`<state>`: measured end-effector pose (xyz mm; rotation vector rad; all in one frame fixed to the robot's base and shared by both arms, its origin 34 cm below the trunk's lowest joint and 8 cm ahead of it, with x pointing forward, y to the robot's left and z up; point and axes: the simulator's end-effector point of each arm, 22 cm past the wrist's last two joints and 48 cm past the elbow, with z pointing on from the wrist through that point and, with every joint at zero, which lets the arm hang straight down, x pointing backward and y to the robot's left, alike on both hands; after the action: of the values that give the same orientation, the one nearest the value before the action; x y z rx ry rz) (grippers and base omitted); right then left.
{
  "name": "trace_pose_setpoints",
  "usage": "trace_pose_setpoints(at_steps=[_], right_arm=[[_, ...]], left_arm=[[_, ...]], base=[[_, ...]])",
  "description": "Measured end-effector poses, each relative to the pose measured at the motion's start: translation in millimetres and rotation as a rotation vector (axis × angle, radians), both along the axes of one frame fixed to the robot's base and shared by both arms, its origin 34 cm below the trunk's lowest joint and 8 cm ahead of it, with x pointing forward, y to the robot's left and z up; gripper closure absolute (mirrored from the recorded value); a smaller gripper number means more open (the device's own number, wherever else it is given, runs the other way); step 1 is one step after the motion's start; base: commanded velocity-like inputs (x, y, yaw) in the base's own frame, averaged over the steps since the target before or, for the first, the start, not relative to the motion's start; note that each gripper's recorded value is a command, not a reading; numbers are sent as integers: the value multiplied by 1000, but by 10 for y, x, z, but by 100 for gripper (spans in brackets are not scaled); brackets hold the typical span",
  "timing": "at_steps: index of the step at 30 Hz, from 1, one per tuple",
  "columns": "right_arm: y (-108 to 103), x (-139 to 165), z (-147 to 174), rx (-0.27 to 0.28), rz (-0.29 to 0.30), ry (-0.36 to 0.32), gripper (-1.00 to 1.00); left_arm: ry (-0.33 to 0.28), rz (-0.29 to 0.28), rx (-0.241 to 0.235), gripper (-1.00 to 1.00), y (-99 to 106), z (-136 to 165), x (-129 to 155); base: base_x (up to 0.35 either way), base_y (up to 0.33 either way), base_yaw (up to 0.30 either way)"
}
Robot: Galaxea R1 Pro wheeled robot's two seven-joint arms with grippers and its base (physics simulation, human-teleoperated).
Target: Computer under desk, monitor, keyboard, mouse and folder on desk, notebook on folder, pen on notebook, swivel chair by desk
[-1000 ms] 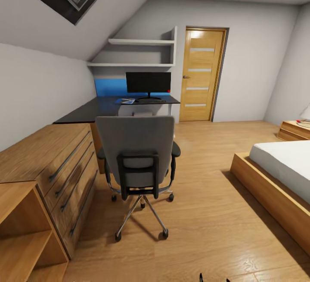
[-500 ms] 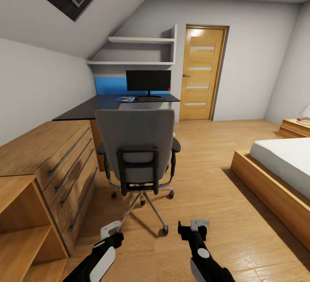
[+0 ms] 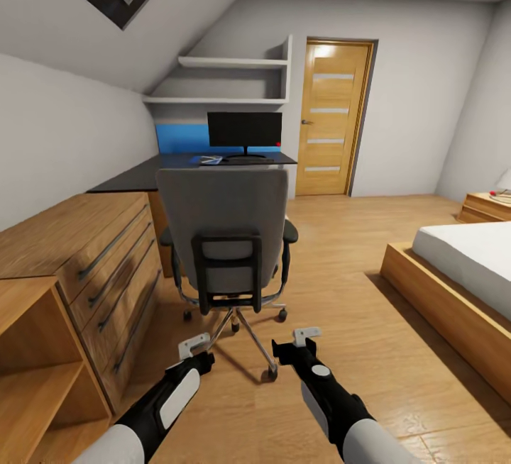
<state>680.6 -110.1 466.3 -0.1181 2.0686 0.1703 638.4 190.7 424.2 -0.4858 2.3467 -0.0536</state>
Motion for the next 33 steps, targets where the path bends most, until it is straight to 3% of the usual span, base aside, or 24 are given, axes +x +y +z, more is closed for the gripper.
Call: trace_pose_setpoints(at_steps=[5, 9, 13, 16, 24, 33], right_arm=[[225, -50, -58, 4, 89, -20, -100], [321, -72, -89, 6, 125, -50, -100], [359, -46, -30, 17, 134, -115, -100], [362, -37, -6, 19, 134, -126, -100], [369, -36, 8, 22, 136, -133, -100], [369, -41, -3, 21, 136, -131, -100]], left_arm=[[3, 4, 8, -100, 24, -138, -43], [3, 7, 10, -100, 45, -230, -66], [0, 11, 13, -100, 66, -297, -81], [-1, 13, 15, -100, 81, -301, -82], [-23, 52, 28, -100, 205, -348, -92], [-28, 56, 29, -100, 212, -348, -89]], base=[[0, 0, 0], [0, 0, 0], [0, 0, 0], [0, 0, 0], [79, 54, 0], [101, 70, 0]])
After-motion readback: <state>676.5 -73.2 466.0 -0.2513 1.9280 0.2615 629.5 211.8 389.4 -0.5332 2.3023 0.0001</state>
